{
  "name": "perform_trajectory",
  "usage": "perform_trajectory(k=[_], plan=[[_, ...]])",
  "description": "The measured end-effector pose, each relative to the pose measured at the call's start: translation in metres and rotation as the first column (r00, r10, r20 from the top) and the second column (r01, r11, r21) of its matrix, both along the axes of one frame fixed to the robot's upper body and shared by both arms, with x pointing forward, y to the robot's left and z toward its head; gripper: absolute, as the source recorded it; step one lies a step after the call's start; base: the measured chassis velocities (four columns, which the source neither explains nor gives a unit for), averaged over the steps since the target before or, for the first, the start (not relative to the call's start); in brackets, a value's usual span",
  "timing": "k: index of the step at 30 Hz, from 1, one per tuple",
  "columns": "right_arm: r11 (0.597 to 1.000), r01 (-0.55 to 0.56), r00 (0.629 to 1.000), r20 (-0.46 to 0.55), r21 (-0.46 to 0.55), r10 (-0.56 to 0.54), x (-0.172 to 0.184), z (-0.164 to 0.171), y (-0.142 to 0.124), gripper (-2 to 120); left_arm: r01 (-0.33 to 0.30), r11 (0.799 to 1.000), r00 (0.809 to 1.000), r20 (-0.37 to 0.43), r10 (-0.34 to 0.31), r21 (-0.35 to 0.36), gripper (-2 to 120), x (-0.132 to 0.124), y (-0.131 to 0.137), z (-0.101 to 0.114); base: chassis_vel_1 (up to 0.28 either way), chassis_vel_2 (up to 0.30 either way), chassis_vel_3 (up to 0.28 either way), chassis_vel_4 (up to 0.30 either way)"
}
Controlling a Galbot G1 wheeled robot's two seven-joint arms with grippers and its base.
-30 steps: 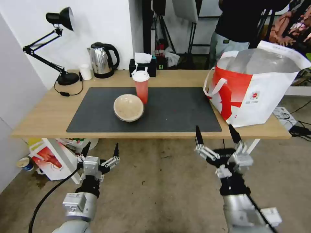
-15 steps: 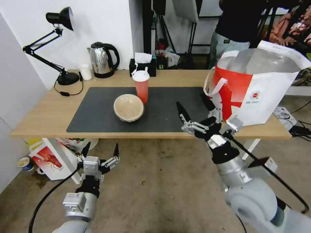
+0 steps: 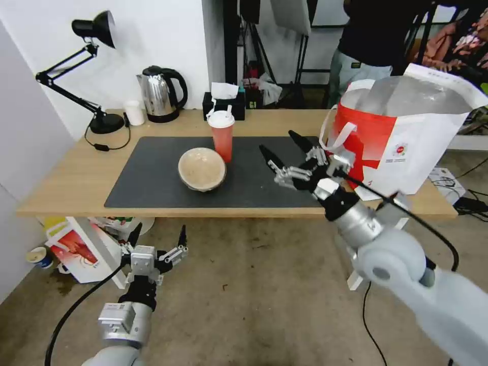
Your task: Pick up the trash from the table and place it into the takeout bag.
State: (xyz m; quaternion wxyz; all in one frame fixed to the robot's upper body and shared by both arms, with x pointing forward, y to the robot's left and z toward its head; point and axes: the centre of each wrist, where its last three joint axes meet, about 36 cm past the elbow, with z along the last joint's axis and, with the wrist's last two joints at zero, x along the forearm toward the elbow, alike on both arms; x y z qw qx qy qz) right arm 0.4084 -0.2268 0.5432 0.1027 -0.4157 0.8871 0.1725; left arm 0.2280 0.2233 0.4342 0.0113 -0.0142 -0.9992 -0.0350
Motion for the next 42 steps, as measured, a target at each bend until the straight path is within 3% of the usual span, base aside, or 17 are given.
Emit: perform_trajectory(k=[3, 11, 23, 42], plan=[[0.998, -0.062, 0.997, -0.052, -0.023, 0.06, 0.023, 0.008, -0.001, 100, 0.0, 1.0, 1.0, 0.0, 0.0, 0.0, 100, 0.0, 0.0, 0.0, 0.0, 0.0, 0.0, 0.0], [0.992, -0.104, 0.992, -0.083, -0.073, 0.097, 0.054, 0.029, -0.002, 100, 0.0, 1.0, 1.0, 0.0, 0.0, 0.0, 100, 0.0, 0.0, 0.0, 0.0, 0.0, 0.0, 0.0], [0.984, 0.093, 0.986, -0.125, -0.154, -0.112, 0.08, 0.038, -0.008, 100, 0.0, 1.0, 1.0, 0.0, 0.0, 0.0, 100, 0.0, 0.0, 0.0, 0.0, 0.0, 0.0, 0.0], [0.964, 0.145, 0.964, -0.189, -0.222, -0.189, 0.105, 0.022, -0.012, 100, 0.0, 1.0, 1.0, 0.0, 0.0, 0.0, 100, 0.0, 0.0, 0.0, 0.0, 0.0, 0.0, 0.0]])
